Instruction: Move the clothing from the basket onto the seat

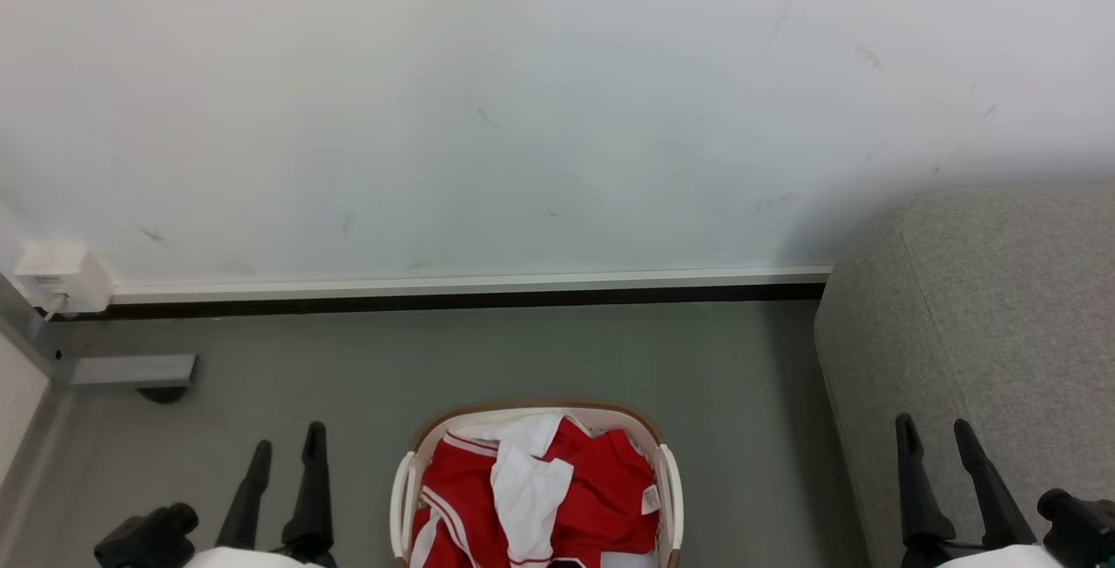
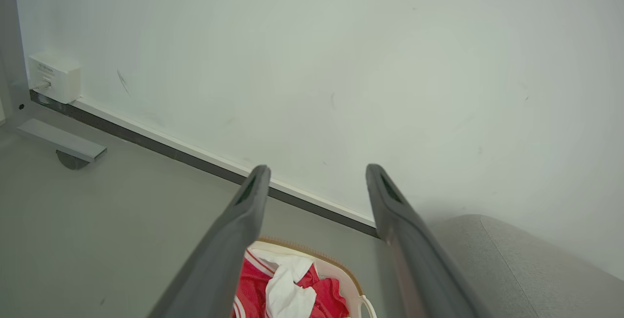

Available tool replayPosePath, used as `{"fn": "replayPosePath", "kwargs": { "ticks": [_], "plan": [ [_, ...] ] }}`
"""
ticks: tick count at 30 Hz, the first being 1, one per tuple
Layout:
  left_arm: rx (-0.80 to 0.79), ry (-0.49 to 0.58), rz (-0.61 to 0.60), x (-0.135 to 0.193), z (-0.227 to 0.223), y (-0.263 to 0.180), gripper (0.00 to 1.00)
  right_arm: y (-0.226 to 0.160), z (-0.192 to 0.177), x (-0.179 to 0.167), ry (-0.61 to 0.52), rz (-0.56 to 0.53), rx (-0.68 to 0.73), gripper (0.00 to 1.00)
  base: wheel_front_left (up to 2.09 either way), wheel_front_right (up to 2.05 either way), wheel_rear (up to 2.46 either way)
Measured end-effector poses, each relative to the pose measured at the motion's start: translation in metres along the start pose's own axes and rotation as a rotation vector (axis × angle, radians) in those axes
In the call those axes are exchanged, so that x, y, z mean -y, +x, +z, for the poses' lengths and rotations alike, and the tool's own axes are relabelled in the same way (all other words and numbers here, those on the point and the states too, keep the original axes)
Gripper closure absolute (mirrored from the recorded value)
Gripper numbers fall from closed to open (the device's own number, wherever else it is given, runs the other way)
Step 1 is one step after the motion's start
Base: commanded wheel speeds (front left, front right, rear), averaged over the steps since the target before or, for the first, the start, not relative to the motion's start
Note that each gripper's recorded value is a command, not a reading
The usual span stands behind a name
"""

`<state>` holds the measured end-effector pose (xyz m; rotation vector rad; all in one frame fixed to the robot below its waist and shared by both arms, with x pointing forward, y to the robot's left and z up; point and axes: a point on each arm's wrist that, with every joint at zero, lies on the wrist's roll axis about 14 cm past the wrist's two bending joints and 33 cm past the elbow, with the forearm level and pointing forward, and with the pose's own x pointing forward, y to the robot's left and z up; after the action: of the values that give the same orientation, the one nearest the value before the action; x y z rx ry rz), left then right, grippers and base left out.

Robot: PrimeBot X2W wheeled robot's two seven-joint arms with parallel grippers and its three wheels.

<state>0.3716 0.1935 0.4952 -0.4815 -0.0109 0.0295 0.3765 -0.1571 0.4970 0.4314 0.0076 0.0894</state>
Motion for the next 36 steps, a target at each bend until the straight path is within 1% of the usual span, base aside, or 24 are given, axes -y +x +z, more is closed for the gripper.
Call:
{"fn": "replayPosePath", "kwargs": {
  "ticks": [19, 23, 30, 36],
  "plan": [
    [0.008, 0.199, -0.017, -0.003, -0.001, -0.006, 0.00, -0.011, -0.002, 0.013, -0.087, -0.030, 0.010, 0.00, 0.00, 0.00, 0.00],
    [0.006, 0.243, -0.028, -0.002, -0.001, -0.006, 0.00, -0.012, -0.004, 0.014, -0.089, -0.032, 0.010, 0.00, 0.00, 0.00, 0.00],
    [0.011, 0.300, -0.046, 0.001, -0.001, -0.007, 0.00, -0.013, -0.009, 0.013, -0.104, -0.026, 0.002, 0.00, 0.00, 0.00, 0.00],
    [-0.001, 0.328, -0.055, 0.001, -0.007, -0.009, 0.00, -0.014, -0.014, 0.011, -0.111, -0.018, -0.009, 0.00, 0.00, 0.00, 0.00]
  ]
}}
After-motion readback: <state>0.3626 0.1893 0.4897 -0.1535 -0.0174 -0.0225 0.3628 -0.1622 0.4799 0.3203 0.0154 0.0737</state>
